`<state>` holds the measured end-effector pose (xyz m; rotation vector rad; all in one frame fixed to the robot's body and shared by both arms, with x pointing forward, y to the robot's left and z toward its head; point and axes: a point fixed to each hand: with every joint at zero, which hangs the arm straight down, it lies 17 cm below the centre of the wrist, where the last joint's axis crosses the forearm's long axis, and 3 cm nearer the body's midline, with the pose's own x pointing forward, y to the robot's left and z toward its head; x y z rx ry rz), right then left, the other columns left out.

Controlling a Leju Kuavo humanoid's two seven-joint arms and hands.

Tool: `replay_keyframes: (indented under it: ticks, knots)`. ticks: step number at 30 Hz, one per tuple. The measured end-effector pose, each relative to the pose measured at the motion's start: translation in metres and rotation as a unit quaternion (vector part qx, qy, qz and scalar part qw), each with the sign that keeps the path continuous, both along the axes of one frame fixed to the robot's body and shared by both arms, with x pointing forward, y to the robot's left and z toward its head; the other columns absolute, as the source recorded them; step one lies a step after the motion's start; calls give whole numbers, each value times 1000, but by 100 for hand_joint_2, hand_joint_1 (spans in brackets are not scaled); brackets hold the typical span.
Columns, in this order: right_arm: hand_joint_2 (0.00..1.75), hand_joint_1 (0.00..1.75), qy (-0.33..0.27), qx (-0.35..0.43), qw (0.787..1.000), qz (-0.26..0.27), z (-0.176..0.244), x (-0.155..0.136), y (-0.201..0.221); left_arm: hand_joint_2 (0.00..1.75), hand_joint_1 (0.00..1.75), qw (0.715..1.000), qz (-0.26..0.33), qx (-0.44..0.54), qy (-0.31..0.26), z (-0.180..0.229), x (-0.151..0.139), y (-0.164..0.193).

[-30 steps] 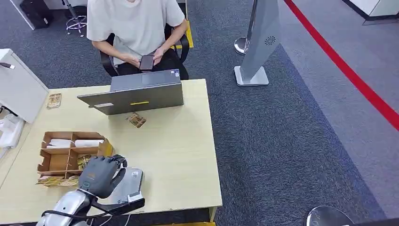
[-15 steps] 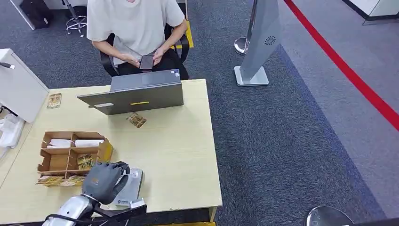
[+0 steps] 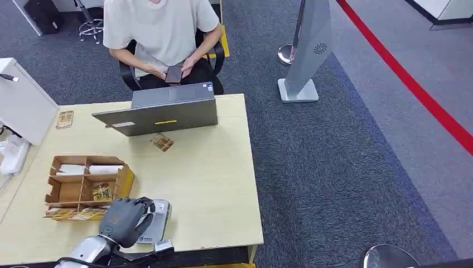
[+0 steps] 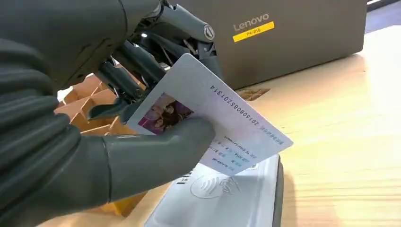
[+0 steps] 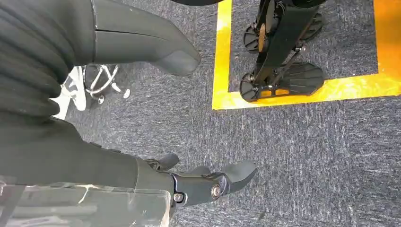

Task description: Pass the card to the sensor for recognition and then transmit it.

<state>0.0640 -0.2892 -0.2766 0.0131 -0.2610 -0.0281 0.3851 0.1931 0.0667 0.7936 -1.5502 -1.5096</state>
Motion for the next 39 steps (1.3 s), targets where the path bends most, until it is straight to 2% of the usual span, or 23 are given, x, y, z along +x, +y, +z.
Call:
replay_keyframes:
  ticks: [5, 10, 17, 26, 32, 39]
  knots:
    - [175, 0, 1, 0, 1000, 0, 0, 0, 0, 175, 175, 1000, 0, 3, -1, 1, 2, 2]
    - [175, 0, 2, -2, 1000, 4, 0, -1, -1, 175, 175, 999, 12, 7, -32, 22, 20, 8]
    - [175, 0, -2, -4, 1000, 10, 0, 1, -1, 175, 175, 990, 38, 29, -136, 96, 75, 24]
    - [175, 0, -6, -10, 999, 42, 0, 8, 6, 175, 175, 946, 82, 79, -302, 214, 137, 50]
    - [175, 0, -3, -5, 999, 47, 0, 7, 15, 175, 175, 928, 112, 102, -341, 258, 162, 66]
    - [175, 0, 3, -2, 999, 48, 0, 4, 19, 175, 175, 917, 139, 119, -354, 283, 180, 83]
